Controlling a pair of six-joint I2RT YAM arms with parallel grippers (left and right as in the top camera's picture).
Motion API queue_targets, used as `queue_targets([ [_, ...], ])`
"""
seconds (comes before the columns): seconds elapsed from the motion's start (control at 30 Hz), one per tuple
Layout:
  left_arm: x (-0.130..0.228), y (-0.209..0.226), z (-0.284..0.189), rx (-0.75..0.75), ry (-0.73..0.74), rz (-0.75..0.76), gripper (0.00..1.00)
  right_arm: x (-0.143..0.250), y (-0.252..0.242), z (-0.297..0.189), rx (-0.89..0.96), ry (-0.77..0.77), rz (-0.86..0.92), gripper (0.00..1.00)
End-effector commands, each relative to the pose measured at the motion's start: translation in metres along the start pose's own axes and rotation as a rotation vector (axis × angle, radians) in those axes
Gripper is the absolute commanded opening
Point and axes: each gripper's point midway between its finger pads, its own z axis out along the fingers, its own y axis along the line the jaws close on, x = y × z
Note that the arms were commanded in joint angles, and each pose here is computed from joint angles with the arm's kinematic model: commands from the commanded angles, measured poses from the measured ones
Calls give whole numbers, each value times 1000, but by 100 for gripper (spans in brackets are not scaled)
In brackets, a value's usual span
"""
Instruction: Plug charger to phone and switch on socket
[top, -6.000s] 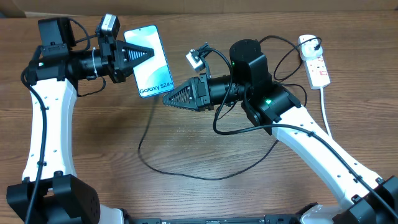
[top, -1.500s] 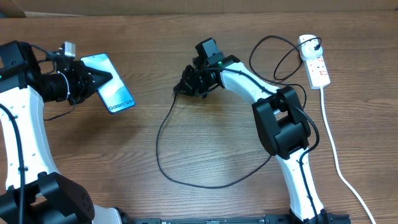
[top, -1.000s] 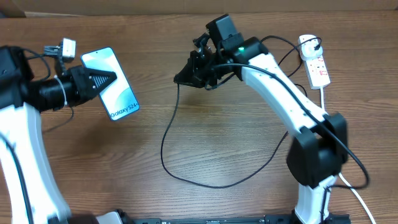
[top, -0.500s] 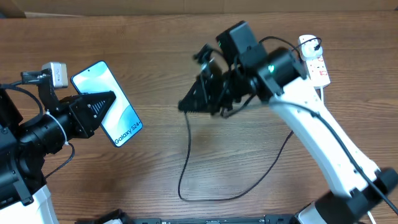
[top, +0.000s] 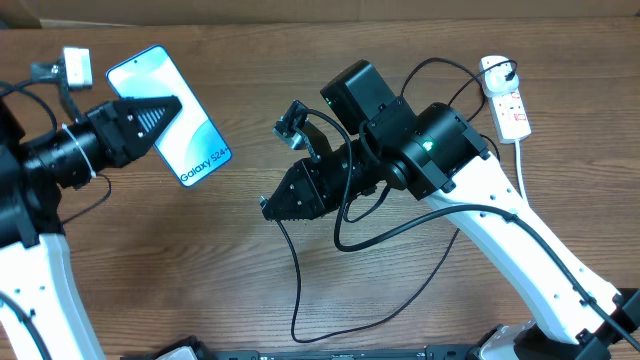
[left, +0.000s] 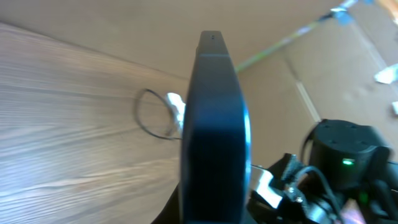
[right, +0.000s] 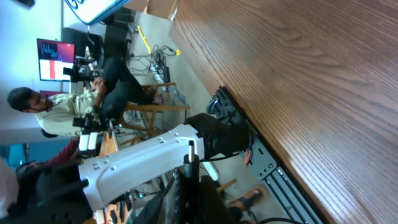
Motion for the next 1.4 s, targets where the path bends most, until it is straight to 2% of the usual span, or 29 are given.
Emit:
queue_targets([
  [0.0,3,-28,2,274,93,-71,4,-3,13,-9,-22,-34,-73,4],
  [0.03,2,-30,1,333,113,-95,4,-5,16,-9,-37,-37,-83,4],
  [0.13,-1,-7,10,327,142,-261,4,-12,24,-10,-74,-58,-93,4],
  [0.37,-5,23,21,317,163,-398,4,-35,22,-21,-74,-146,-90,4],
  [0.57,-14,23,22,317,162,-379,4,-60,-21,-60,-39,-248,8,4],
  [0.73,-19,23,23,312,159,-360,4,-59,-30,-80,-234,-222,-58,4],
  [1.03,-19,36,50,191,165,-414,4,-33,-25,-64,-592,-96,-124,4],
  [1.13,-27,43,61,136,141,-462,4,-29,-30,-58,-595,-87,-113,4],
  [1.37,-32,36,90,143,161,-483,4,-31,-31,-57,-594,-93,-139,4],
])
